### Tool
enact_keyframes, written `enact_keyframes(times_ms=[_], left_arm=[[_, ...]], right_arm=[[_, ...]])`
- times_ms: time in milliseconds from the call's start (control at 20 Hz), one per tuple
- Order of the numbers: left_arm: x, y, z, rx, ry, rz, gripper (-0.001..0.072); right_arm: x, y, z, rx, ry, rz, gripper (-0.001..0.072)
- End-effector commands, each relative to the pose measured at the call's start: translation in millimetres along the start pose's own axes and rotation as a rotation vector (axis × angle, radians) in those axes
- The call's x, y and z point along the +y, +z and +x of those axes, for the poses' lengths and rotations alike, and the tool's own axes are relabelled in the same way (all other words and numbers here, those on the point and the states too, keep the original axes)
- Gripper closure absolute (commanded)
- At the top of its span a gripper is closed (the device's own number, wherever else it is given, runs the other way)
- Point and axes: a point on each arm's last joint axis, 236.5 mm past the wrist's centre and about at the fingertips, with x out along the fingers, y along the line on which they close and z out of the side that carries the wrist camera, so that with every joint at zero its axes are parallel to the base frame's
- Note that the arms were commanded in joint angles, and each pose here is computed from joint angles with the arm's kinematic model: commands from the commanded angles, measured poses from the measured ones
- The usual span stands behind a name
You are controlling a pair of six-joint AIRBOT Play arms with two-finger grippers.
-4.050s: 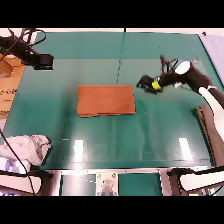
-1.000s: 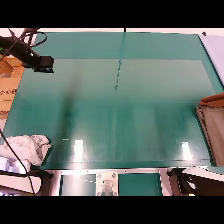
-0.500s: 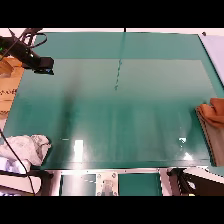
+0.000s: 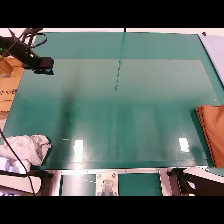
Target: Fold the shirts.
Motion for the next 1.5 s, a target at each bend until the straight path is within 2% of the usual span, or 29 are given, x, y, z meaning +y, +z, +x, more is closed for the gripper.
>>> enact_keyframes(times_ms=[0, 100, 250, 400, 550, 750, 1000, 1450], left_arm=[[-2.3, 9.0, -1.3, -0.039, -0.008, 0.000, 0.0681], [-7.6, 14.1, -4.3, -0.064, -0.027, -0.009, 0.0681], [-24.6, 16.0, -20.8, -0.099, -0.077, -0.028, 0.0682], [-37.4, 4.3, -42.9, -0.123, -0.093, -0.053, 0.0682], [-49.7, -40.7, -47.9, -0.091, -0.098, -0.105, 0.0682], [-83.5, -122.2, -28.1, -0.012, -0.127, -0.132, 0.0682], [-95.8, -180.3, -7.1, 0.053, -0.132, -0.147, 0.0681], [-95.3, -183.2, -6.5, 0.064, -0.130, -0.148, 0.0681]], right_arm=[[36.4, 22.9, -29.1, -0.121, 0.094, -0.052, 0.0144], [95.7, 21.8, -51.5, -0.180, 0.245, -0.143, 0.0689], [188.2, -17.4, -73.2, -0.210, 0.428, -0.402, 0.0696], [245.0, -85.6, -78.4, -0.211, 0.468, -0.675, 0.0698], [260.0, -157.1, -63.8, -0.190, 0.474, -0.883, 0.0699], [239.7, -244.1, -15.0, -0.125, 0.460, -1.085, 0.0698], [217.4, -301.6, 14.4, -0.049, 0.483, -1.164, 0.0698], [216.5, -305.0, 15.1, -0.044, 0.479, -1.176, 0.0697]])
